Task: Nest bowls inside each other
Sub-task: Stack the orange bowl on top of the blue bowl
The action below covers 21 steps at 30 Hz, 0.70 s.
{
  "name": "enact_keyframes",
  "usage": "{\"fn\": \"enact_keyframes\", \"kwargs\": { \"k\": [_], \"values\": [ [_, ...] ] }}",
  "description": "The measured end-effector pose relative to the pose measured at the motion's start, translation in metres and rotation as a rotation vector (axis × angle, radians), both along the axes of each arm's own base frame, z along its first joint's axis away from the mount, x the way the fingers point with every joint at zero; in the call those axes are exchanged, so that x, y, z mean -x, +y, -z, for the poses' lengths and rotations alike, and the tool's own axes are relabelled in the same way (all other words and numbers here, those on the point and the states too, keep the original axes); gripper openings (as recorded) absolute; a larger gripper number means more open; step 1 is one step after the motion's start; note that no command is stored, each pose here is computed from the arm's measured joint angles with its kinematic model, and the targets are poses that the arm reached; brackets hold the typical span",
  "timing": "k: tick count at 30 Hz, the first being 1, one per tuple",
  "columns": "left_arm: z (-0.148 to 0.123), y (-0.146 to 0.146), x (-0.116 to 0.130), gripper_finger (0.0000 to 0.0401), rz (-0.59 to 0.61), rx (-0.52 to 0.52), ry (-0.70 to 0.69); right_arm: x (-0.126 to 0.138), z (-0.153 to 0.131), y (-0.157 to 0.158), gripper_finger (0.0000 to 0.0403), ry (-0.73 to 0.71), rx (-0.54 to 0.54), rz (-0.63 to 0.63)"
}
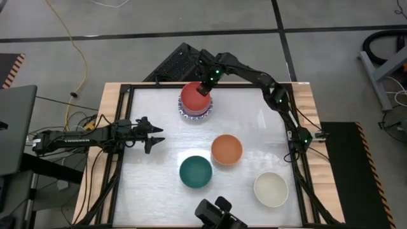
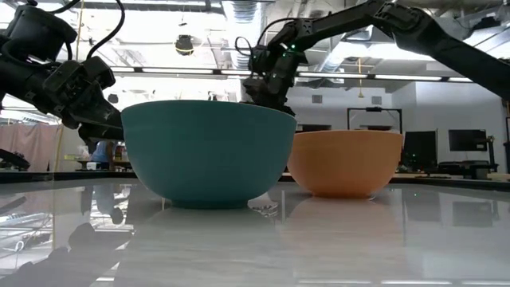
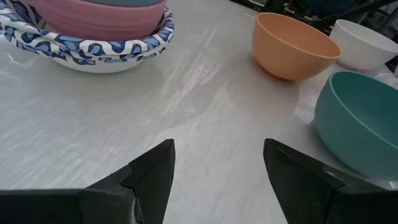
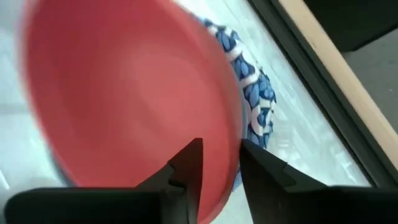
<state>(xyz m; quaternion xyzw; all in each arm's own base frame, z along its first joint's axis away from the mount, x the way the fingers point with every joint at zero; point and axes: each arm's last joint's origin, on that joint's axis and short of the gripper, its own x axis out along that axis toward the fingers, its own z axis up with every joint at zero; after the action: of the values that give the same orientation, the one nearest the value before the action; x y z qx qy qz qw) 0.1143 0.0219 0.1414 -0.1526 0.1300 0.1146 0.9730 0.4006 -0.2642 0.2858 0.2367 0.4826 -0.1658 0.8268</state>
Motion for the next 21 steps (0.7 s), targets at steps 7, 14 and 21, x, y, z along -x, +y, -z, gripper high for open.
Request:
{"fn": "enact_keyframes", "kwargs": {
  "k": [7, 14, 21],
  "values": [
    [0.000, 0.000, 0.000, 0.0235, -0.003, 0.010, -0.002, 0.015, -0.026, -0.003, 0.0132, -0.038, 0.040, 0.053],
    [0.000, 0.000, 0.000, 0.0235, -0.004, 0.011, -0.002, 0.006, -0.039, -0.002, 0.0126, -0.147, 0.152, -0.005],
    [0.001, 0.000, 0.000, 0.0235, -0.006, 0.017, 0.007, -0.011, -0.051, 0.000, 0.0085, -0.298, 0.295, -0.082]
  ]
}}
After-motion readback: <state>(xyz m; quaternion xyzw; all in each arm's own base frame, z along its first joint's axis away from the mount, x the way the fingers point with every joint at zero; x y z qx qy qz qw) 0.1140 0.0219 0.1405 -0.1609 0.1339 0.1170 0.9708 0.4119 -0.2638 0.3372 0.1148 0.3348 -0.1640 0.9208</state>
